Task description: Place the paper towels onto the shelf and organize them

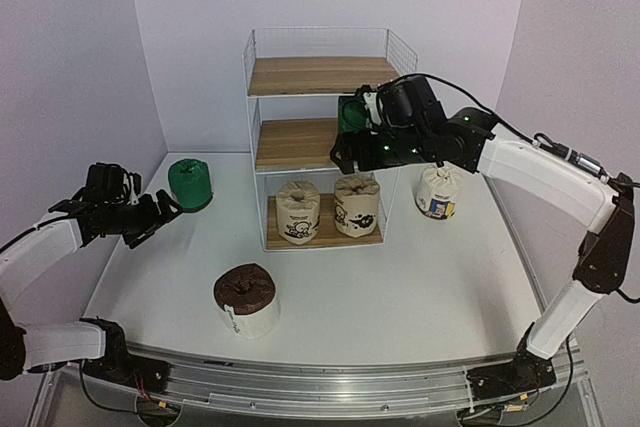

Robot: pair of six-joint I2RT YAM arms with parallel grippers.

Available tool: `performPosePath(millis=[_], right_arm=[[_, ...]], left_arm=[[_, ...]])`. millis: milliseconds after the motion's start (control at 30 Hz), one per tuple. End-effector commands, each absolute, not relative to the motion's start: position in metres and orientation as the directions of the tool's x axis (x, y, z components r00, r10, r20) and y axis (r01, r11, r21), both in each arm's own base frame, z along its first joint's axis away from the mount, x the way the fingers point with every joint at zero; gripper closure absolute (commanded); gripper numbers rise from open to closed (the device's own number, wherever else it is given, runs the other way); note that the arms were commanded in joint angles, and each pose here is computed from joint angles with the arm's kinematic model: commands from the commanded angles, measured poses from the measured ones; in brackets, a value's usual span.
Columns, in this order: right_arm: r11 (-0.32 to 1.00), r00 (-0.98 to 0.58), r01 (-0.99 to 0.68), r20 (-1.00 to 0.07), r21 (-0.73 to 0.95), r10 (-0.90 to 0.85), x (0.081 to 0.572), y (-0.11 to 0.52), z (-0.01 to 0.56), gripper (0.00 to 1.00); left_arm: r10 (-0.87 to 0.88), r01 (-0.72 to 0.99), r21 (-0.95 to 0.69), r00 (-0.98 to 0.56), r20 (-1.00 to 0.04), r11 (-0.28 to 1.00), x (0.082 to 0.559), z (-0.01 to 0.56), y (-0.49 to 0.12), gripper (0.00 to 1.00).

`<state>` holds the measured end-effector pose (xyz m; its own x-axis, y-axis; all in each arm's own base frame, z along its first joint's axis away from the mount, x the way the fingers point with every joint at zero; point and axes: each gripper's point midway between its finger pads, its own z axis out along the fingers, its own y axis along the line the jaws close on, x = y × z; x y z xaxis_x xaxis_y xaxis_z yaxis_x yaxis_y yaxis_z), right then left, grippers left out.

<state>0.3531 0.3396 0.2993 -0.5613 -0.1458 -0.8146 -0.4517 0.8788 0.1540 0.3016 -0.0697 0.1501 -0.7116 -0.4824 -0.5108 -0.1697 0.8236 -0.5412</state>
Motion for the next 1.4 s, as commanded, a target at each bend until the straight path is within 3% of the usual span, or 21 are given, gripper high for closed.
performPosePath(millis=[0,367,667,933,1067,1200,1367], right_arm=[[0.877,-0.497,-0.454,-0.861,0.155,-0.105,0.374,0.342,0.313,0.06],[0.864,-0.389,-0.488,-0.917,0.125,-0.087,0.38,0.345,0.311,0.06],[0.904,-0.37,-0.419,-0.925,0.079,-0.091,0.381,0.324,0.309,0.05],[0.869,-0.354,-0.492,-0.923,0.046,-0.152,0.362,0.319,0.306,0.05],[0.747,-0.357,-0.658,-0.912,0.09,-0.205,0.326,0.333,0.3,0.05],[0.553,-0.357,-0.817,-0.896,0.163,-0.264,0.271,0.341,0.287,0.05],[0.378,-0.354,-0.897,-0.882,0.227,-0.311,0.215,0.33,0.269,0.05]], left_arm=[[-0.486,-0.159,-0.542,-0.688,-0.538,0.825,0.306,0.165,-0.068,0.0],[-0.495,-0.169,-0.543,-0.683,-0.537,0.823,0.304,0.167,-0.067,0.0],[-0.518,-0.193,-0.548,-0.668,-0.534,0.814,0.302,0.171,-0.063,0.0],[-0.555,-0.229,-0.555,-0.633,-0.539,0.8,0.315,0.188,-0.059,0.0],[-0.571,-0.239,-0.56,-0.611,-0.547,0.793,0.339,0.201,-0.057,0.0],[-0.622,-0.344,-0.543,-0.61,-0.491,0.766,0.378,0.19,-0.053,0.0],[-0.673,-0.45,-0.51,-0.587,-0.45,0.733,0.447,0.175,-0.034,0.01]])
